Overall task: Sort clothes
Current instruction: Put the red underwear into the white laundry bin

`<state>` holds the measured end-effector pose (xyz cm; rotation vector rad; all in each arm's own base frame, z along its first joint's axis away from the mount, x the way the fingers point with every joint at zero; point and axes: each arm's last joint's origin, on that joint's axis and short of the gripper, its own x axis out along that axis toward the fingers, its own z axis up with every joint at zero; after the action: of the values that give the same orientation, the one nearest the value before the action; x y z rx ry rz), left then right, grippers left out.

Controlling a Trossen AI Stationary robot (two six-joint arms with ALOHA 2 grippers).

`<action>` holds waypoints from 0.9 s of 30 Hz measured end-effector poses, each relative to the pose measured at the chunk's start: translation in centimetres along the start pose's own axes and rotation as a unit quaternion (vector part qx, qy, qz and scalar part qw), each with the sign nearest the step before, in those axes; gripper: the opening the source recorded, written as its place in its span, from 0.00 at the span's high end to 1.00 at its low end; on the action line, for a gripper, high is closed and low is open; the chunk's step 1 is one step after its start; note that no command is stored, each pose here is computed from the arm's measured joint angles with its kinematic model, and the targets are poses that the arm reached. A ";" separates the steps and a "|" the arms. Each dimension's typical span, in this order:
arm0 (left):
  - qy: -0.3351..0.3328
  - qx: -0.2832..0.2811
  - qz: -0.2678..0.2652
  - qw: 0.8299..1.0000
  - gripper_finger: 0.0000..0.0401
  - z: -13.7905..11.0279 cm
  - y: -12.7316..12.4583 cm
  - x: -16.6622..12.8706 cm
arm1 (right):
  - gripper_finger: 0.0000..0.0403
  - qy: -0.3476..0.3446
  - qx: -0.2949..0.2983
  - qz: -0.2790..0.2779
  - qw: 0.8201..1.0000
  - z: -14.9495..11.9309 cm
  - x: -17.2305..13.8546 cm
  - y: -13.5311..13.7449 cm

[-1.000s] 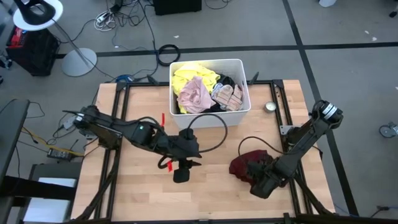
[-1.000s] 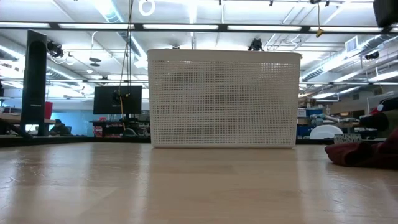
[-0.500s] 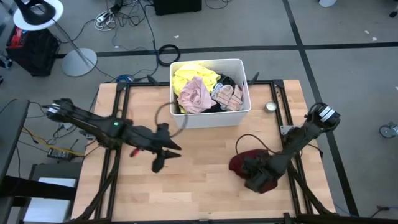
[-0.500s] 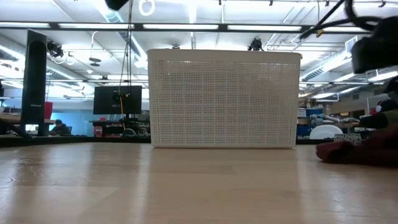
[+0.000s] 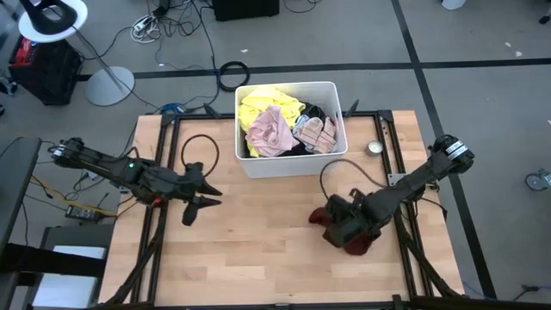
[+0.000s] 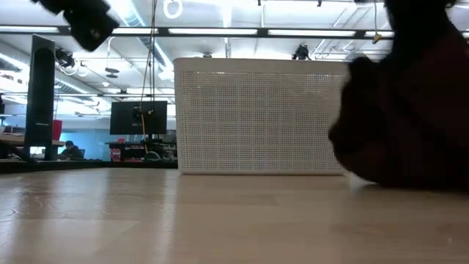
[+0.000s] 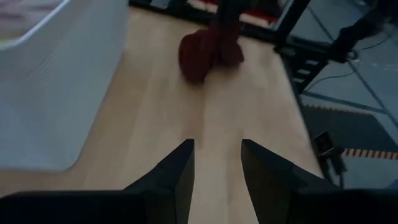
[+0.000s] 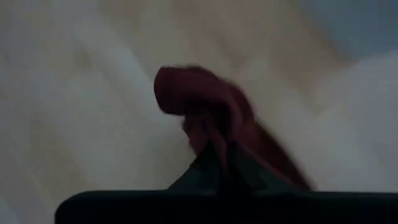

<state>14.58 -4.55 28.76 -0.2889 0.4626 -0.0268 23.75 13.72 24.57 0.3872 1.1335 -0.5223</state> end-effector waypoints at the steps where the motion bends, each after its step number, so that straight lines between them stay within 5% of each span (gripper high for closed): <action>1: 0.005 -0.002 0.006 1.000 0.66 -0.4 0.3 -0.2 | 0.99 -0.018 0.004 -0.005 1.000 0.8 -1.2 0.0; 12: 0.018 -0.015 0.082 0.996 0.66 -3.0 3.7 -3.5 | 1.00 -0.214 0.013 -0.029 0.976 9.7 -14.2 -2.8; 19: 0.018 -0.019 0.105 0.994 0.66 -4.6 5.0 -5.3 | 1.00 -0.368 0.006 -0.060 0.928 14.8 -19.3 -5.4; 27: -0.031 -0.017 0.091 0.995 0.66 -5.0 5.3 -7.0 | 1.00 -0.496 -0.011 -0.133 0.858 20.8 -21.8 -8.5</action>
<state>5.83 -0.19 26.05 -0.2790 0.4268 0.1671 27.41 -0.22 52.36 -0.0930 0.1767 -0.8195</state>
